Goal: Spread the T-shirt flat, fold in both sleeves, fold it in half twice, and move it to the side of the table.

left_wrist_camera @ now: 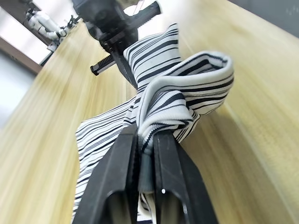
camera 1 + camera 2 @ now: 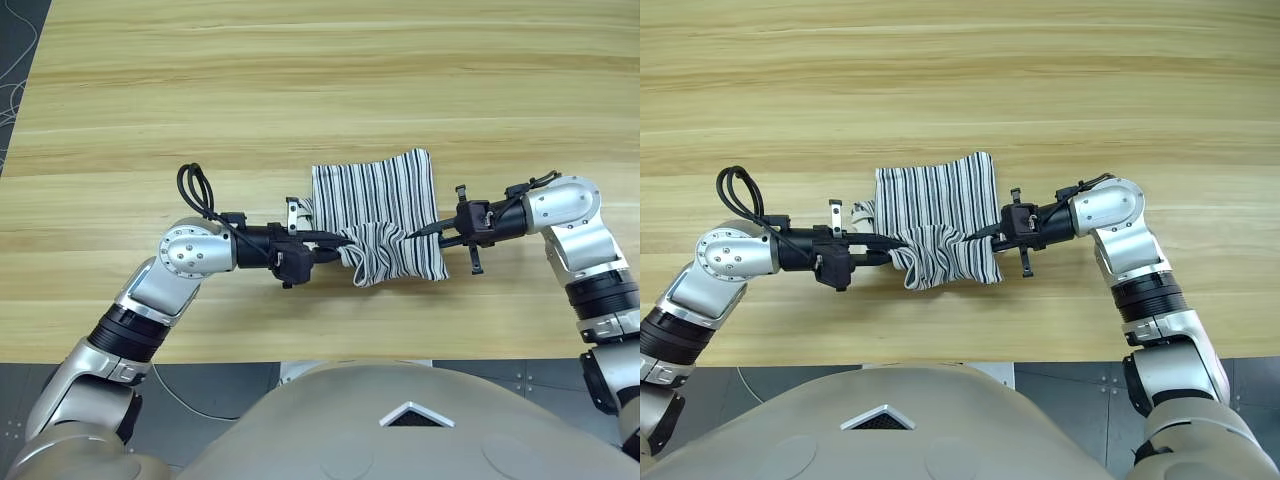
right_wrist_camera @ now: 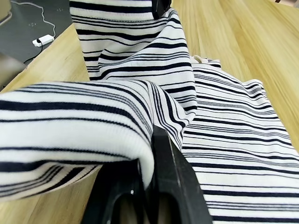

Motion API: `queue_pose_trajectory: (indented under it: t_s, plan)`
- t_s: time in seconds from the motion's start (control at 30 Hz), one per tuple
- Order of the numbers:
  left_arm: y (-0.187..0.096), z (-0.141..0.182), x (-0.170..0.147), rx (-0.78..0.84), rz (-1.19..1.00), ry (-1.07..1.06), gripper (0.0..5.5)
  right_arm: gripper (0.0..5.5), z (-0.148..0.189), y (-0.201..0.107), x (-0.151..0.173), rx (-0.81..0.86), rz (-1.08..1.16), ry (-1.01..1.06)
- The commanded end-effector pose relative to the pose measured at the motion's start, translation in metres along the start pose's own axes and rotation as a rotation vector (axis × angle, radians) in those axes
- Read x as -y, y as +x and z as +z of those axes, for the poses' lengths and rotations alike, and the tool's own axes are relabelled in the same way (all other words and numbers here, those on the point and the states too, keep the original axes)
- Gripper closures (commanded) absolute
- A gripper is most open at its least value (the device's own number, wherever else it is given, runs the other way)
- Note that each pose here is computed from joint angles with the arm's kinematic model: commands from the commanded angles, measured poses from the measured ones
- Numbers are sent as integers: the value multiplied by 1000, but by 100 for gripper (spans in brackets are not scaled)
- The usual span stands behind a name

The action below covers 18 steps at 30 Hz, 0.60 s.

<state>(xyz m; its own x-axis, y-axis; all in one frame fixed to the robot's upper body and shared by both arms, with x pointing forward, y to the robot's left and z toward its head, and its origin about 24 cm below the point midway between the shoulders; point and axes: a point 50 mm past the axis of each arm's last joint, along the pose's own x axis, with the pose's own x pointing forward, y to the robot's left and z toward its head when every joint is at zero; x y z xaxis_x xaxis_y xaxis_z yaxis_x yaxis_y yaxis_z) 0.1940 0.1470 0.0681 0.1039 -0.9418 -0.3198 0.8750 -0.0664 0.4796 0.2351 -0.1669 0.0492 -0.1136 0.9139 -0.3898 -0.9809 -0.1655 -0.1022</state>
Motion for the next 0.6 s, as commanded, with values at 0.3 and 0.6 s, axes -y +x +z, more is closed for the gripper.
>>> queue_pose_trajectory:
  t_s: [0.3,0.6]
  plan:
    - [-18,-27,-18,-34,134,-323,525,540,4,-9,6,108,-102,88]
    - [-18,-34,-30,-15,243,-581,525,540,-3,2,24,93,-247,213]
